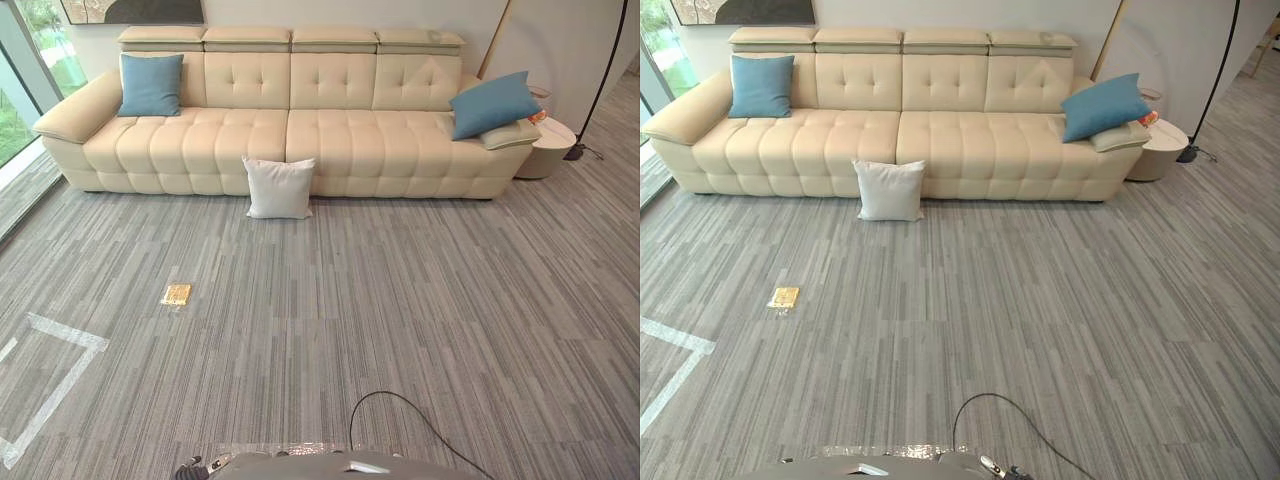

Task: Pick up cushions and gather them together orderly.

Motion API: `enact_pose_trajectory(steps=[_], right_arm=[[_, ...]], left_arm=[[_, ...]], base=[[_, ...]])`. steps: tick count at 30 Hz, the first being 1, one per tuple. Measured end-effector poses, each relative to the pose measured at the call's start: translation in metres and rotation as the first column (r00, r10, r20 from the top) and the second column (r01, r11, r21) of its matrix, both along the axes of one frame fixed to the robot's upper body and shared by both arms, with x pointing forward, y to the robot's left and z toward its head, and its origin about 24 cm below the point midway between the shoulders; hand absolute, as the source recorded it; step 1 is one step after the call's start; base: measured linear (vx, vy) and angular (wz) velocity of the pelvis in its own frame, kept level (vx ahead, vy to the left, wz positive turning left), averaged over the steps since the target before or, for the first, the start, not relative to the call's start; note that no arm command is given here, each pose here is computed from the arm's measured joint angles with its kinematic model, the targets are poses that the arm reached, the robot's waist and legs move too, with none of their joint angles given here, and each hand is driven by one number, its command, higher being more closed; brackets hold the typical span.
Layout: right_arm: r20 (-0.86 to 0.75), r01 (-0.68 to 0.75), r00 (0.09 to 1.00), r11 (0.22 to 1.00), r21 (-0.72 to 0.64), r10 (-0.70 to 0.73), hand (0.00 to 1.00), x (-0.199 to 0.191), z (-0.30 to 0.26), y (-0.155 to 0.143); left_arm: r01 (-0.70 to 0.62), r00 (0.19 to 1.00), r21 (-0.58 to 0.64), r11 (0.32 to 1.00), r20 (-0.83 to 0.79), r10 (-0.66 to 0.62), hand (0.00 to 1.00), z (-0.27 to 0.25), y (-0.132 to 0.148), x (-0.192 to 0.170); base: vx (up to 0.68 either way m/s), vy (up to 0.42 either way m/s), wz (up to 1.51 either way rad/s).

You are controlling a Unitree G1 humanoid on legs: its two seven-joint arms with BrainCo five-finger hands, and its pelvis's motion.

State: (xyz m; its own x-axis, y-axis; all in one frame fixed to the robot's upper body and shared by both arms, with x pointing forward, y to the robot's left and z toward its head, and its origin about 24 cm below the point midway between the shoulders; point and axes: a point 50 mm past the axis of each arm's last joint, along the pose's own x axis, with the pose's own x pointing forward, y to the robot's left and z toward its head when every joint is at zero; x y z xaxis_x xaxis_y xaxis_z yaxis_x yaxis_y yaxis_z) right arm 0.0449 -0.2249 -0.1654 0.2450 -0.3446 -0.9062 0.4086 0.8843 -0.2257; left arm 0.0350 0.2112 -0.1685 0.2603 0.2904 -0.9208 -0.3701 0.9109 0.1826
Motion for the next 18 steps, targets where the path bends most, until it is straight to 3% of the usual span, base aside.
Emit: enact_pose_trajectory(steps=[18], right_arm=[[0.047, 0.035, 0.998, 0.999, 0.01, -0.036, 0.0, 0.023, 0.001, 0.001]], left_arm=[[-0.02, 1.0, 0.009, 1.0, 0.008, 0.02, 0.0, 0.0, 0.001, 0.008]], base=[[0.03, -0.015, 0.01]])
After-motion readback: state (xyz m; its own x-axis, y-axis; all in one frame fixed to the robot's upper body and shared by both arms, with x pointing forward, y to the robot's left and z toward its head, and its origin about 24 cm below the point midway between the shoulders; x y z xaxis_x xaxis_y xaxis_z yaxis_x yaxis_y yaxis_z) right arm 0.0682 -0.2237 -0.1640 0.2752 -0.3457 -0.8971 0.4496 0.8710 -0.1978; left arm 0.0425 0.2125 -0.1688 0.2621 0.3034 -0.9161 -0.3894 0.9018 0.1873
